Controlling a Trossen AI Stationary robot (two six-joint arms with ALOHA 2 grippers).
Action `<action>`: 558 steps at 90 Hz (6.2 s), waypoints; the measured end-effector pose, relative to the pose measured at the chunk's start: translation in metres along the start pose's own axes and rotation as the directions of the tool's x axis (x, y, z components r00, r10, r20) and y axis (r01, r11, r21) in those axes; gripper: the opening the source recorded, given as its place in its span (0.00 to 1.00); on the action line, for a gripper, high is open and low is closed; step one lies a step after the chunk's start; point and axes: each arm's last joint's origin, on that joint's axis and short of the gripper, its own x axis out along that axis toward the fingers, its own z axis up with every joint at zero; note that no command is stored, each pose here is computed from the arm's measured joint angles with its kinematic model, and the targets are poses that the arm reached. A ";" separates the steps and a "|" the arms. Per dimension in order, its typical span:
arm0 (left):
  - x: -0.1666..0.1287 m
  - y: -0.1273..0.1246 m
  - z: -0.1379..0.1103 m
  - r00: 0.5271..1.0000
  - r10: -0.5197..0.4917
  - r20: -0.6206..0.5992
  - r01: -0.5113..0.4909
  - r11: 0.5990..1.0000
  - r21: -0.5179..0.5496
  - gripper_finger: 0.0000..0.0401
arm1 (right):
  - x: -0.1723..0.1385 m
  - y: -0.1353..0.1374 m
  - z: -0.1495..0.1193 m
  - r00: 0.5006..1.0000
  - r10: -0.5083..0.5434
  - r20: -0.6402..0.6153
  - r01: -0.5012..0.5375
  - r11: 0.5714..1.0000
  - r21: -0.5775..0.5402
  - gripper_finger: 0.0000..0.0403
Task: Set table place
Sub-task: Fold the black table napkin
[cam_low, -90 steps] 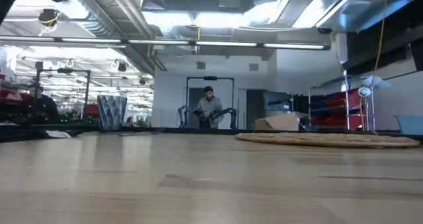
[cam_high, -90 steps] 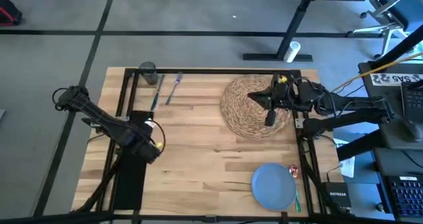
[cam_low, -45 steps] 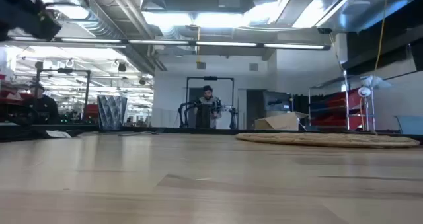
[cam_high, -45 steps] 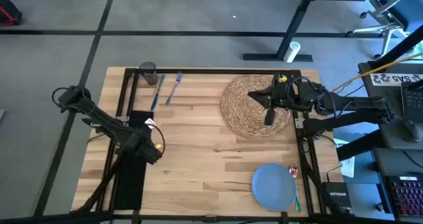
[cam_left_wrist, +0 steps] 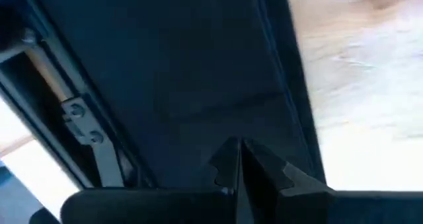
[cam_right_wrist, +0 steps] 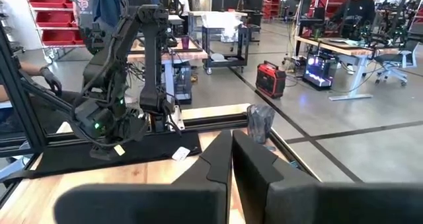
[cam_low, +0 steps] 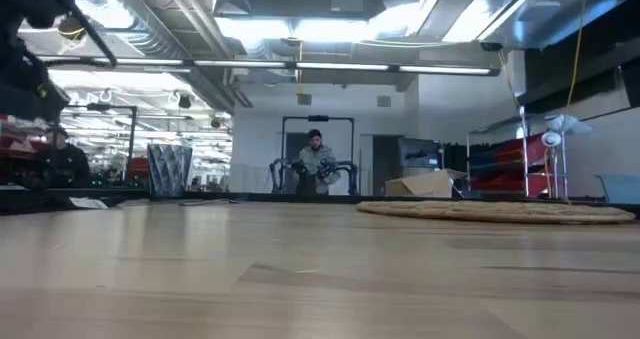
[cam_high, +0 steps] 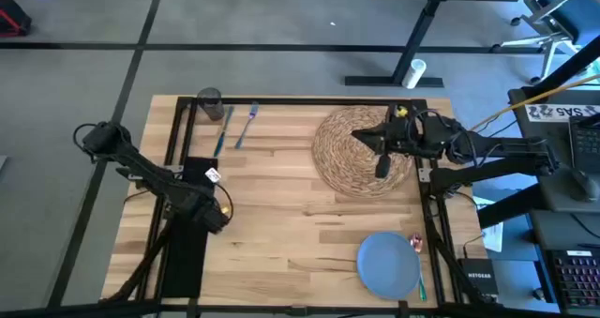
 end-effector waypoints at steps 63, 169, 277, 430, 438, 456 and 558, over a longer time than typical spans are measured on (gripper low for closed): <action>0.006 -0.026 0.028 0.943 -0.321 0.087 0.326 0.943 -0.063 0.00 | 0.000 0.000 0.000 1.000 -0.011 0.002 0.011 1.000 -0.003 0.00; -0.011 -0.051 0.070 0.978 -0.124 0.168 0.146 0.981 -0.127 0.00 | 0.000 0.000 0.000 1.000 -0.012 0.004 0.012 1.000 -0.003 0.00; -0.060 -0.099 0.109 0.883 -0.372 0.287 0.374 0.926 0.050 0.00 | 0.000 0.000 0.001 1.000 -0.010 0.008 0.010 1.000 -0.002 0.00; -0.034 -0.167 0.110 0.772 -0.607 0.187 0.547 0.785 0.289 0.00 | -0.003 0.000 0.012 1.000 0.002 0.029 -0.002 1.000 -0.023 0.00; -0.037 -0.169 0.111 0.762 -0.619 0.190 0.553 0.775 0.306 0.00 | -0.003 0.000 0.012 1.000 0.002 0.029 -0.001 1.000 -0.023 0.00; -0.041 -0.173 0.113 0.727 -0.658 0.196 0.588 0.745 0.315 0.00 | -0.003 0.000 0.012 0.999 0.002 0.032 -0.001 1.000 -0.022 0.00; -0.140 -0.198 0.117 -0.291 -0.936 0.199 0.488 0.034 0.872 0.00 | -0.003 0.007 0.011 0.968 0.248 0.023 -0.247 0.967 -0.064 0.00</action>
